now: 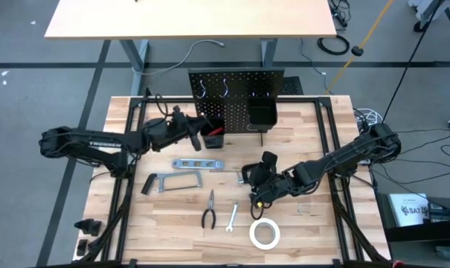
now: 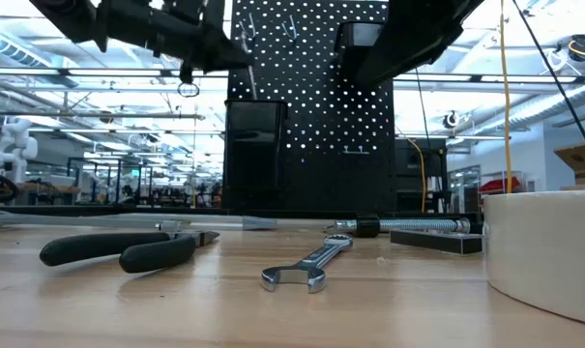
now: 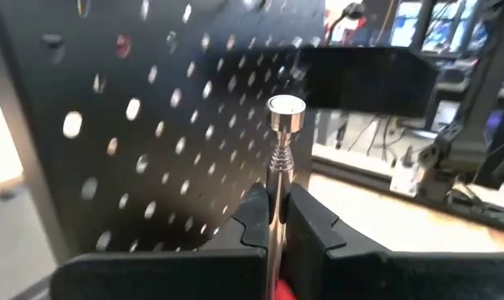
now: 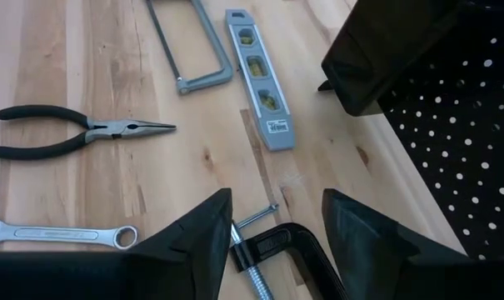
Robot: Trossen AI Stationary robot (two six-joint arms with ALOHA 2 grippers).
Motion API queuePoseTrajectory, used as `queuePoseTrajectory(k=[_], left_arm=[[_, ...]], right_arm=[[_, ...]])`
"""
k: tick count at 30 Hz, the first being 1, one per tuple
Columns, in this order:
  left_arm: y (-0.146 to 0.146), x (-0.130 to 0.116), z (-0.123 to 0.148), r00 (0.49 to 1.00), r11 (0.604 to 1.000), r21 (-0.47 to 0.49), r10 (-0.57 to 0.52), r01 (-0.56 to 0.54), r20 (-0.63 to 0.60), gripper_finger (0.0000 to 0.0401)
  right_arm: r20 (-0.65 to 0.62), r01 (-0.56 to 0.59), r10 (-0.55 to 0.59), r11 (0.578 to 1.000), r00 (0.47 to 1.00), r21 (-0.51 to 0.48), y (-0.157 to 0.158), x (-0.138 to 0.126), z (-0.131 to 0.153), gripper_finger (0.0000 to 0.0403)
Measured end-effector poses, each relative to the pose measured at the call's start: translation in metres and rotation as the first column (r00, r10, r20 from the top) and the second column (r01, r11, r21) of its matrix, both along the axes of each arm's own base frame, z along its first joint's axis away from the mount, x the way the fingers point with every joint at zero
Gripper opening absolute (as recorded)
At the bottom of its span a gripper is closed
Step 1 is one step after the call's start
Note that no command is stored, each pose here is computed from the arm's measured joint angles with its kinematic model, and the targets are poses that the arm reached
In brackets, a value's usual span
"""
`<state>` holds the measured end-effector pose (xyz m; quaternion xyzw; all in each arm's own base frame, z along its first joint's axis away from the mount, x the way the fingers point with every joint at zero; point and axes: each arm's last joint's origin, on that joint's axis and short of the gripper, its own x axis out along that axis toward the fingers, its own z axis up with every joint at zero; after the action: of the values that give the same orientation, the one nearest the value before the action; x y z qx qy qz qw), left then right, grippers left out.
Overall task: Hang tools onto peg board
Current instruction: Put the magnetic telescoping tool into the bottom black bin on the pegboard
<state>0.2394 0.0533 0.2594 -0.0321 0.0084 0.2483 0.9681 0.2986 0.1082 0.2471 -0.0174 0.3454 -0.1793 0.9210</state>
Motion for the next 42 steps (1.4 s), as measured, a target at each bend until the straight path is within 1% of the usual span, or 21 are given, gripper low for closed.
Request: queuePoseTrajectory(k=[3, 15, 24, 27, 31, 38, 42], left_arm=[[0.002, 0.001, -0.006, 0.999, 1.000, -0.013, 0.009, -0.009, -0.042, 0.0018], [0.002, 0.002, -0.009, 0.998, 1.000, -0.016, 0.005, -0.006, -0.060, 0.0018], [0.002, 0.002, -0.009, 0.998, 1.000, -0.017, 0.005, -0.007, -0.063, 0.0052], [0.002, 0.002, -0.009, 0.998, 1.000, -0.018, 0.005, -0.006, -0.063, 0.0054], [0.003, 0.002, -0.010, 0.998, 0.998, -0.062, 0.024, -0.027, -0.051, 0.0055], [0.002, 0.001, -0.015, 0.995, 0.997, -0.070, 0.026, -0.033, -0.100, 0.0056], [0.002, 0.001, -0.016, 0.994, 0.997, -0.071, 0.026, -0.034, -0.109, 0.0056]], right_arm=[[0.001, 0.000, 0.000, 1.000, 1.000, 0.001, 0.000, 0.000, 0.000, 0.0180], [0.001, 0.001, -0.001, 1.000, 1.000, 0.002, 0.000, 0.000, 0.000, 0.0180], [0.001, 0.001, -0.001, 1.000, 1.000, 0.002, 0.000, 0.000, 0.000, 0.0180], [0.001, 0.001, -0.001, 1.000, 1.000, 0.002, 0.000, 0.000, 0.000, 0.0180], [0.001, 0.001, -0.001, 1.000, 1.000, 0.002, 0.000, 0.000, 0.000, 0.0180], [0.001, 0.002, -0.002, 1.000, 1.000, 0.002, 0.000, 0.000, 0.000, 0.0180], [0.001, 0.002, -0.002, 1.000, 1.000, 0.002, 0.000, 0.000, 0.000, 0.0180]])
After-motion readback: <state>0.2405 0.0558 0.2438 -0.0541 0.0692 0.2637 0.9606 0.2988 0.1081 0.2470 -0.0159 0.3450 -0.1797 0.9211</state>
